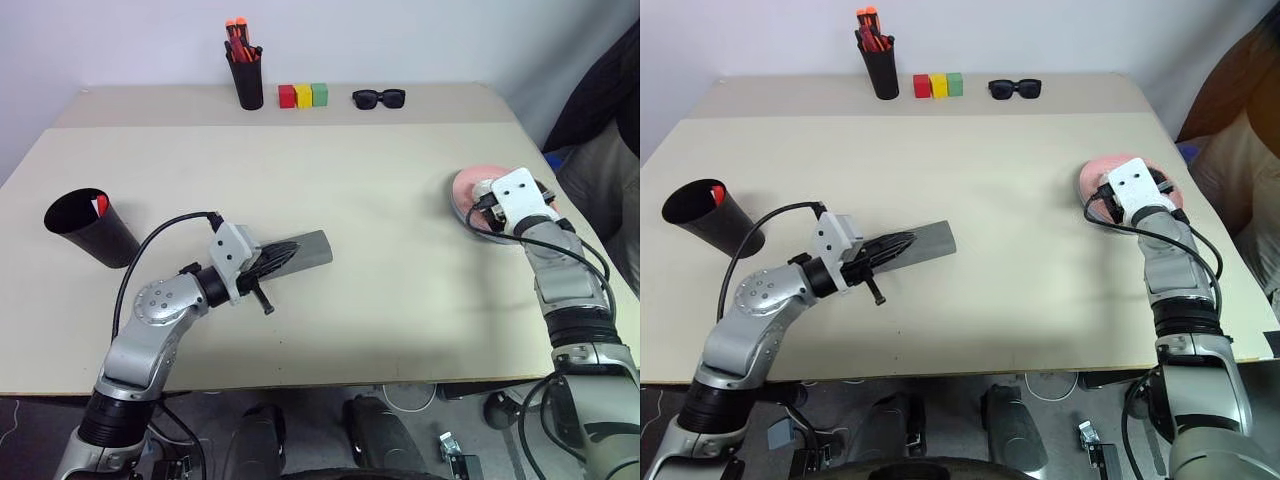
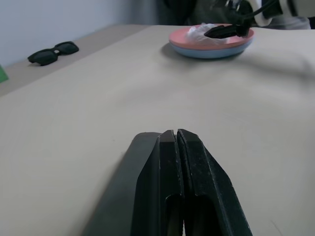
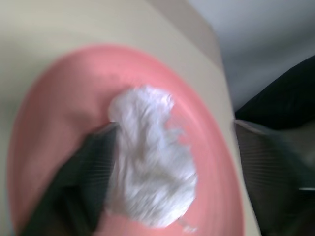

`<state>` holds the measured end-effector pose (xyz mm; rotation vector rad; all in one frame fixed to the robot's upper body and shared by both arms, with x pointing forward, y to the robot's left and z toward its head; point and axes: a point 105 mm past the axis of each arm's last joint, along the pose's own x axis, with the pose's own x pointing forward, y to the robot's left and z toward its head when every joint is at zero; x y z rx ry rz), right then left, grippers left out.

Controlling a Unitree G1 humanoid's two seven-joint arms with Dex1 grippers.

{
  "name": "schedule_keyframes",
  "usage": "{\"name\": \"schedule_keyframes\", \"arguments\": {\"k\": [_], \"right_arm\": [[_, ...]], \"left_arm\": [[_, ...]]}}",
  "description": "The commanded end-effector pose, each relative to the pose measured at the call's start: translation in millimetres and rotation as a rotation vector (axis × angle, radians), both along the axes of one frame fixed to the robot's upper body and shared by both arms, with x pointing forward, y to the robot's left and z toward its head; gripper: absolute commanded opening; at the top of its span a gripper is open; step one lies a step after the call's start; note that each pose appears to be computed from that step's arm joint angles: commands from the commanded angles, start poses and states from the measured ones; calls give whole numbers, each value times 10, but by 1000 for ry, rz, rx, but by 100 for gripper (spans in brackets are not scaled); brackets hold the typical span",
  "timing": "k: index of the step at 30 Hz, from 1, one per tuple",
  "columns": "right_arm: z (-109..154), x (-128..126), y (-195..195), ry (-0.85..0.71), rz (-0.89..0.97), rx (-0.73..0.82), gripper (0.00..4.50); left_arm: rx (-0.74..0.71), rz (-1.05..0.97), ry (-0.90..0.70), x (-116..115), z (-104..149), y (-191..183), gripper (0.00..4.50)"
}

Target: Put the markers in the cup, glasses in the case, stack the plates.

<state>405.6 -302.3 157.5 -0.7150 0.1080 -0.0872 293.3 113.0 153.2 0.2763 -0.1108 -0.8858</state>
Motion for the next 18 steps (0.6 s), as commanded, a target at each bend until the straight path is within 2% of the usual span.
{"name": "schedule_keyframes", "arguments": {"k": [1,4,7,10,14,18], "right_arm": [[354,-27,115,-108,90,-44,430],[471,-60,358,-144,241,4,430],[482,-224,823,-92,543,245,430],[370,-394,1074,13,721,348,430],[279,-447,1163,84,785,417,430],[256,-420,1178,108,804,444,430]], "left_arm": [[-22,103,-74,37,168,207,0],[-37,248,-111,89,233,457,0],[-53,488,-142,132,296,923,0],[-64,637,-128,63,263,1238,0],[-20,726,-82,-27,128,1397,0],[-2,752,-66,-48,88,1399,0]]}}
